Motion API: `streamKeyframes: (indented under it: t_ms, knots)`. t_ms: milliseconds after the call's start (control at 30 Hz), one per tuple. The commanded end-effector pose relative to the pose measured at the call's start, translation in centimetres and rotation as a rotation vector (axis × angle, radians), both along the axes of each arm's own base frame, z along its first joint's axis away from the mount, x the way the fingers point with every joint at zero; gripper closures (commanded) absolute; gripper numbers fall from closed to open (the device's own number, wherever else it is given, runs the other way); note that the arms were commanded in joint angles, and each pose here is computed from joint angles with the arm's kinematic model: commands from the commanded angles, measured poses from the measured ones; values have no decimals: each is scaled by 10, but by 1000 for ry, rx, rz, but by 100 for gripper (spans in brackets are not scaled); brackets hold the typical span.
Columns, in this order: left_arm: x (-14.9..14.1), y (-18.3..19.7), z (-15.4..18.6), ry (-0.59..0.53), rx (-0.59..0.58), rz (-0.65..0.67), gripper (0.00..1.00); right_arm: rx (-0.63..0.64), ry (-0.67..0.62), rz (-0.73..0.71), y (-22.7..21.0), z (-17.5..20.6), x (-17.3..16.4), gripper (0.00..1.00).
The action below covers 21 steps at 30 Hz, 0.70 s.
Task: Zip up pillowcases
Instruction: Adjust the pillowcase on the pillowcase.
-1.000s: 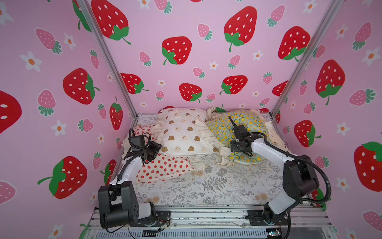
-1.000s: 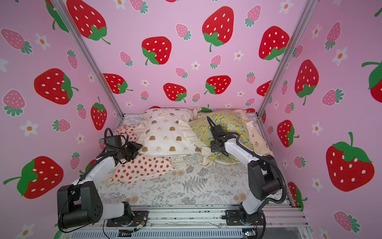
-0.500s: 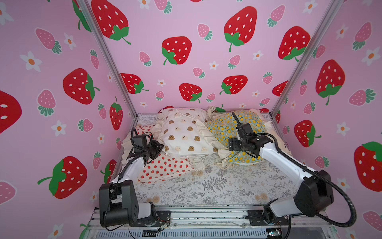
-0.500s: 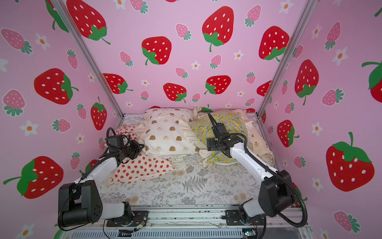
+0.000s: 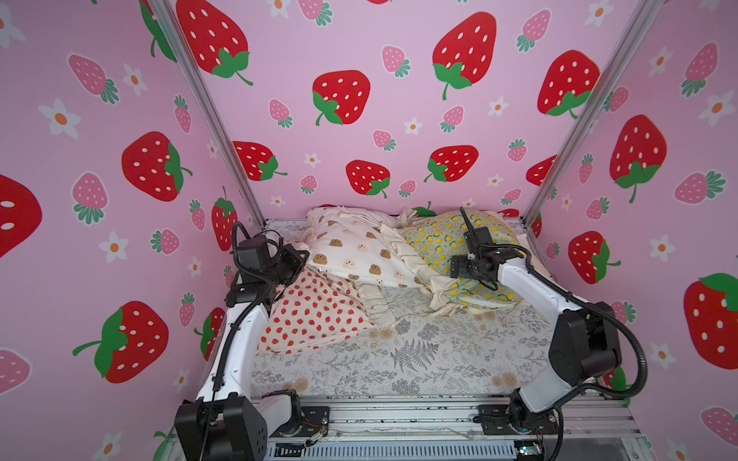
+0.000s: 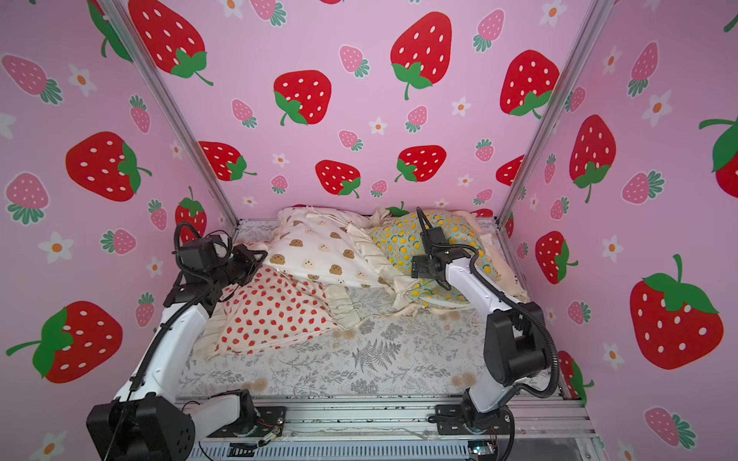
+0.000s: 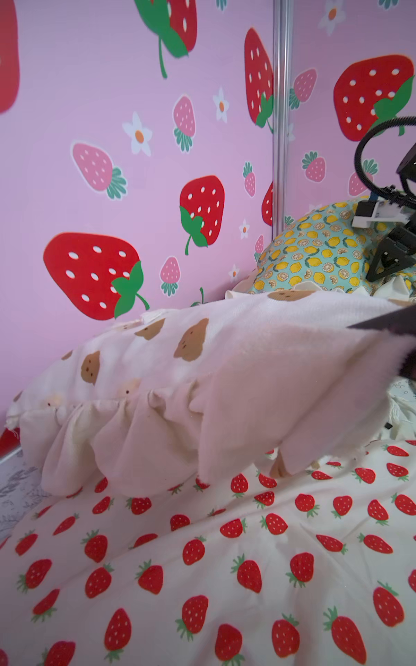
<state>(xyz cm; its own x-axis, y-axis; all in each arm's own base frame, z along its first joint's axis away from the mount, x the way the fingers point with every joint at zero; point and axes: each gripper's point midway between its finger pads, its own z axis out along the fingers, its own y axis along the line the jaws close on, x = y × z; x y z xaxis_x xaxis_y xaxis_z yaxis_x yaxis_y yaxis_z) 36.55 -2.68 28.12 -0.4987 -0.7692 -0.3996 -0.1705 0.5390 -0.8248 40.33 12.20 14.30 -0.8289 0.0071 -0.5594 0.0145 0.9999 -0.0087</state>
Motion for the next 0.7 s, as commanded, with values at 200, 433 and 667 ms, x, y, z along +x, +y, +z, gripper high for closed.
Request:
streamKeyframes:
  t_ms: [200, 433, 667]
  knots:
    - [-63, -31, -20, 28, -136, -33, 100, 36, -26, 17, 4, 4, 17, 0]
    - [-69, -49, -39, 65, -114, -90, 100, 196, -31, 132, 49, 40, -30, 0]
    - [-75, -55, -36, 72, -112, -113, 100, 253, -47, 259, 87, 84, -81, 0]
